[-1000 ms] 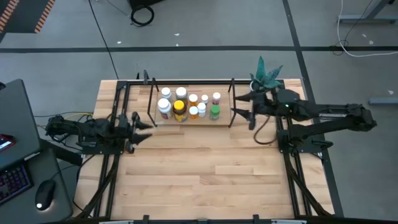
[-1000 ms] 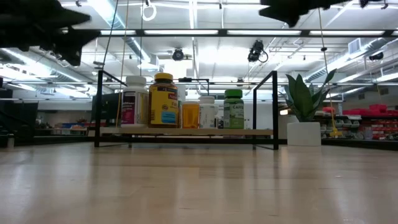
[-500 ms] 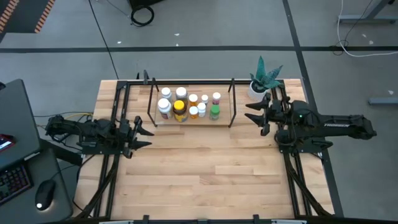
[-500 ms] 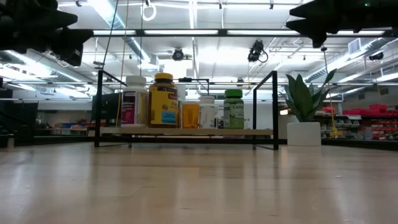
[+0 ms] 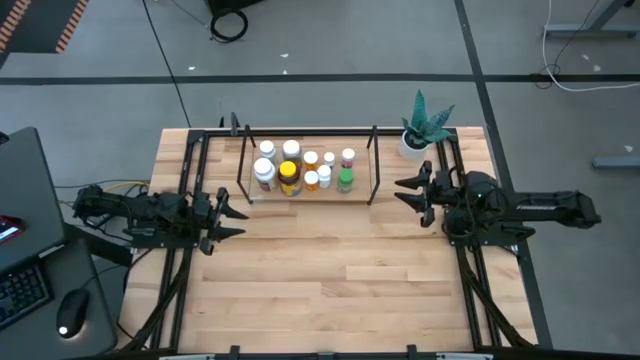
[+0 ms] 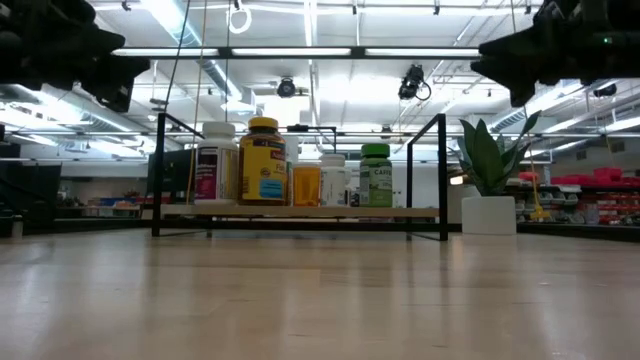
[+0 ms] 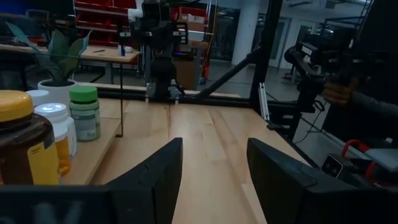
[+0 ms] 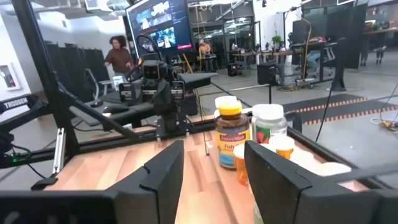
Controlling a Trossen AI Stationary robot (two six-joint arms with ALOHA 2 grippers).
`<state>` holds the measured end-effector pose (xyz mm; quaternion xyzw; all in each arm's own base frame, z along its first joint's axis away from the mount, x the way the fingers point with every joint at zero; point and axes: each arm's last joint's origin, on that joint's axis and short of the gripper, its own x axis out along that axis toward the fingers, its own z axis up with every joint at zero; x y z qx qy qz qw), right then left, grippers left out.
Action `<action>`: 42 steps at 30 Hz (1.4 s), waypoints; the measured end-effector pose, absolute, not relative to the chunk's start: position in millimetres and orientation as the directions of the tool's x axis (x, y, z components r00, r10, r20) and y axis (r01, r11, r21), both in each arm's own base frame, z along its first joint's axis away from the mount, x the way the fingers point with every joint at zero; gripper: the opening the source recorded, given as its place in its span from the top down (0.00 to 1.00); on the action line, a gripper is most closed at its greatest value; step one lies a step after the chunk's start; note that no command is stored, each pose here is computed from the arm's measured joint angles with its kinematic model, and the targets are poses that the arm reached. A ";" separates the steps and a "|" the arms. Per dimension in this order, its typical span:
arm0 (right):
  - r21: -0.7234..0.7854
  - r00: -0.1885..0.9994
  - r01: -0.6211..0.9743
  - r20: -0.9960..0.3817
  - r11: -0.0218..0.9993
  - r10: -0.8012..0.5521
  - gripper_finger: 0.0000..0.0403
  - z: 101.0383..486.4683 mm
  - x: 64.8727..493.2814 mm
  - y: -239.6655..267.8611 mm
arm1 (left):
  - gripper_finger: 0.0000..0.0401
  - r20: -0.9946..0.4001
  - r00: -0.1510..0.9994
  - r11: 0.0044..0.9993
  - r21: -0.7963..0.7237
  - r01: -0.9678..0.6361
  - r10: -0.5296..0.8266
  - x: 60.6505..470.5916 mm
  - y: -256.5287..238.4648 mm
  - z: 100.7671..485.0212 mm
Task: Pick and place medicine bottles onto shelf by color
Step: Return to Home Position
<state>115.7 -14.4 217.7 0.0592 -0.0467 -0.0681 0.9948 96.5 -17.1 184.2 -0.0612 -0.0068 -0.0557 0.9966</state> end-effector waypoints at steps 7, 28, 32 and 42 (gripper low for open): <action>0.155 0.988 0.110 0.086 0.982 -0.125 0.60 199.3 113.0 -13.5 | 0.55 0.012 0.994 0.984 -0.140 0.111 -0.110 96.5 -17.1 183.4; 0.226 0.976 0.204 0.031 0.953 -0.216 0.65 170.5 108.0 -15.8 | 0.55 -0.028 0.994 0.994 -0.004 0.108 -0.108 96.5 -17.0 179.5; 0.088 0.973 0.224 0.029 0.971 -0.227 0.64 170.3 108.0 -16.1 | 0.54 -0.027 0.994 0.991 0.071 0.111 -0.109 96.5 -17.0 179.5; 0.063 0.973 0.225 0.029 0.972 -0.227 0.64 170.5 108.0 -16.1 | 0.55 -0.027 0.994 0.992 0.067 0.110 -0.109 96.5 -17.0 179.6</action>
